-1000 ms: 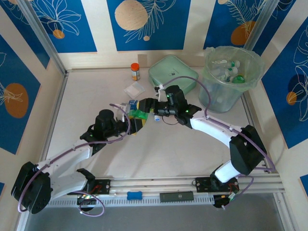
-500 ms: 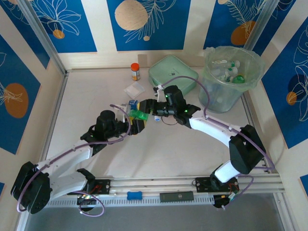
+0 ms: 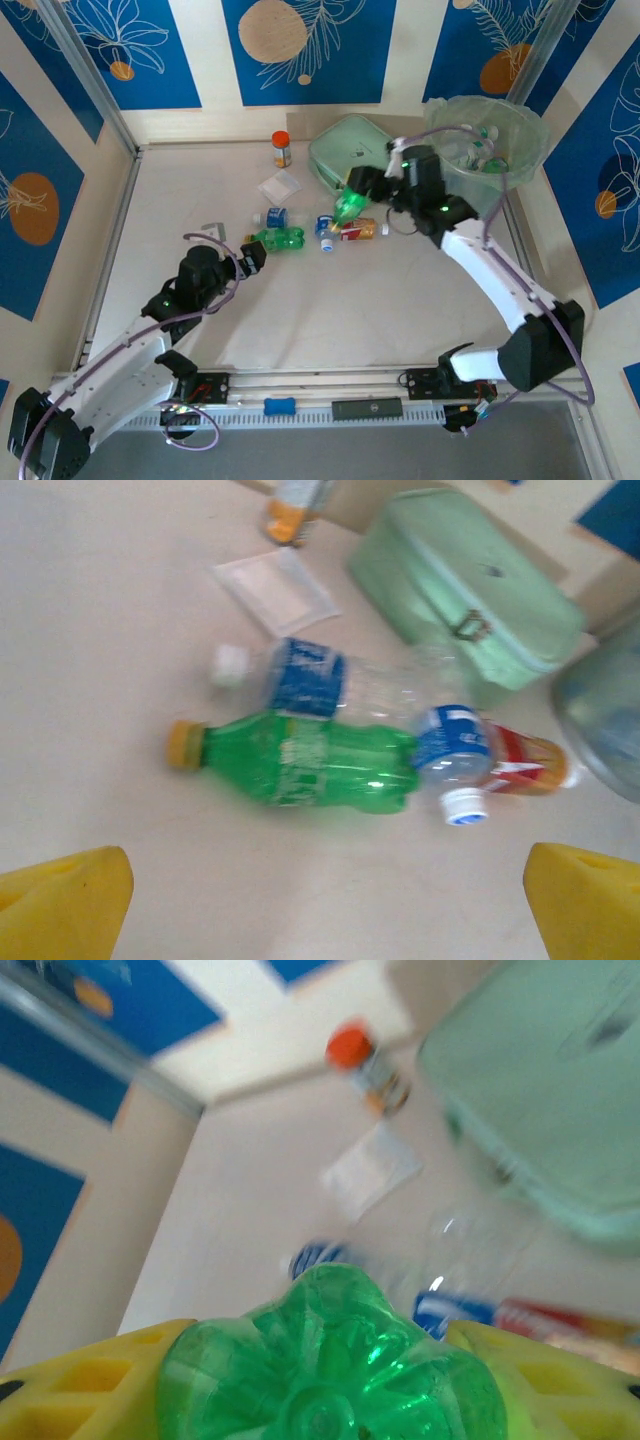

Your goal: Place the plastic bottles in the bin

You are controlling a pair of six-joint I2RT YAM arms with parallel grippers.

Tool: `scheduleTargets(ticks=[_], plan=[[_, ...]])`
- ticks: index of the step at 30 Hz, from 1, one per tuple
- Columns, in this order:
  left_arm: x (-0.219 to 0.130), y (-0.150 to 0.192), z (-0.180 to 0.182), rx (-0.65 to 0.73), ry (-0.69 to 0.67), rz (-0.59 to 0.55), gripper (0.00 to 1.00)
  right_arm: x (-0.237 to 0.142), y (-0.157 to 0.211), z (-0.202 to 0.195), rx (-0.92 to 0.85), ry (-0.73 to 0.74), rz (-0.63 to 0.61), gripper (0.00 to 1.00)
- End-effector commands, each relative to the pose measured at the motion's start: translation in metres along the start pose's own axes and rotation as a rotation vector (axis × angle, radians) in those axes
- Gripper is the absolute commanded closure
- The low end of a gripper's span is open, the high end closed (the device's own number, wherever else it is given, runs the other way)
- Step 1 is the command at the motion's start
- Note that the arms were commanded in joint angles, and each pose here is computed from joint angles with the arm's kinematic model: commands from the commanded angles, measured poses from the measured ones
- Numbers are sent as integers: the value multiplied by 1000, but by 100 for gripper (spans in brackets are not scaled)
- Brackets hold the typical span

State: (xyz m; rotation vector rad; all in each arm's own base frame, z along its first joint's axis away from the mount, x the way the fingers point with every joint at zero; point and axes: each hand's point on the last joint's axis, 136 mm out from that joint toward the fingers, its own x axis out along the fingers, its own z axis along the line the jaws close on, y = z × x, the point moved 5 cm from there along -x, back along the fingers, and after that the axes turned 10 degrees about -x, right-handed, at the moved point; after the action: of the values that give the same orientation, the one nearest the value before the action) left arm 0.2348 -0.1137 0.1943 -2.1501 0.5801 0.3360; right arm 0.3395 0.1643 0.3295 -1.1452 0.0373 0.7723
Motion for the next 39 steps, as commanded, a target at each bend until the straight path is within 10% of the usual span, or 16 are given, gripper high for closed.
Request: scheduleTargets(ticks=[1, 18, 34, 39], plan=[[2, 6, 29, -43, -142, -11, 1, -41, -47, -8, -67, 48, -138, 56], [33, 36, 38, -75, -153, 167, 1, -136, -188, -131, -34, 502, -579, 56], [37, 41, 33, -59, -128, 235, 1, -76, -162, -220, 257, 467, -376, 54], [37, 41, 31, -58, -120, 239, 1, -65, -160, -231, 307, 465, -314, 39]])
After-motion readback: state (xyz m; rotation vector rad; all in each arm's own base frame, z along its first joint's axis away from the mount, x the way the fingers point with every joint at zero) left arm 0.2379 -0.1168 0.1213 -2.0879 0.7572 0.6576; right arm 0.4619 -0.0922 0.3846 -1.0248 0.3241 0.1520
